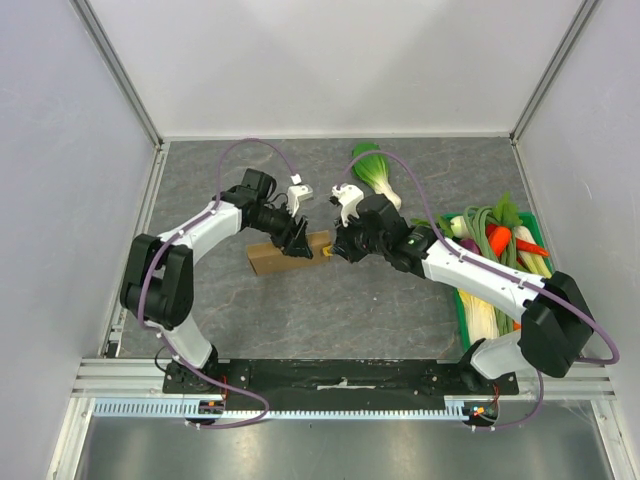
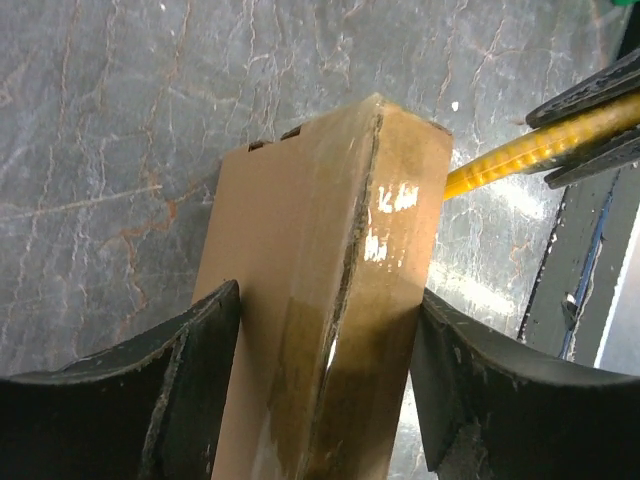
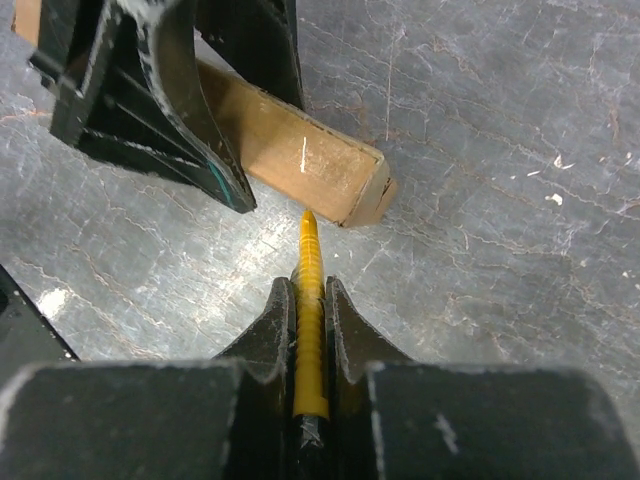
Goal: Unpack the express box
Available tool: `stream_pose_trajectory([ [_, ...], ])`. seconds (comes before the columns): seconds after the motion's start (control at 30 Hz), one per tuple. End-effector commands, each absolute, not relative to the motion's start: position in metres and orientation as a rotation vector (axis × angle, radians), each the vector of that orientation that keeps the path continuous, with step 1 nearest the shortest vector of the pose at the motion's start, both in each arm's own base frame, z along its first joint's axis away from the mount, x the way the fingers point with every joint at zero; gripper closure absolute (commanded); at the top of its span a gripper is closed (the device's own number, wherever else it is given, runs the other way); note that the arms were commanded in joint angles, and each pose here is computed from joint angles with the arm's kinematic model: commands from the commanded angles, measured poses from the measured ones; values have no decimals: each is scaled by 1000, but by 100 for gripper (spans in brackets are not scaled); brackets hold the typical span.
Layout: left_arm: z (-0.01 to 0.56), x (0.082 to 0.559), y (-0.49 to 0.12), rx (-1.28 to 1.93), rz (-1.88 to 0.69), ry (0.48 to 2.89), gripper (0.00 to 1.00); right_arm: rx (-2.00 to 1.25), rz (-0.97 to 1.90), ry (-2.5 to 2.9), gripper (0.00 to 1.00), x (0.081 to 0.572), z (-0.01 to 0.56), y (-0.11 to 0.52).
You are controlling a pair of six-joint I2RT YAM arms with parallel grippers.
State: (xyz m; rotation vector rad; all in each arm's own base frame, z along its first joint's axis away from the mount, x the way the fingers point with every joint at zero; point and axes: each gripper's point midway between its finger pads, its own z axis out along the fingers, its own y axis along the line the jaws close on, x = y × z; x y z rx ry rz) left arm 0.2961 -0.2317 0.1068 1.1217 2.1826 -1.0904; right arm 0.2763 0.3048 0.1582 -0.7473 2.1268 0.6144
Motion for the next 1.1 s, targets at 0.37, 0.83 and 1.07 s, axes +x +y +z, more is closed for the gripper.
stream_pose_trajectory([
  [0.37, 127, 308, -215, 1096, -520, 1991, 51, -475, 692, 2041, 100, 278, 222, 287],
  [0.83, 128, 273, -220, 1047, -334, 1949, 74, -325, 586, 1977, 100, 285, 238, 256],
  [1.07, 96, 244, -222, 1061, -383, 2056, 62, -418, 679, 1969, 100, 270, 225, 266],
])
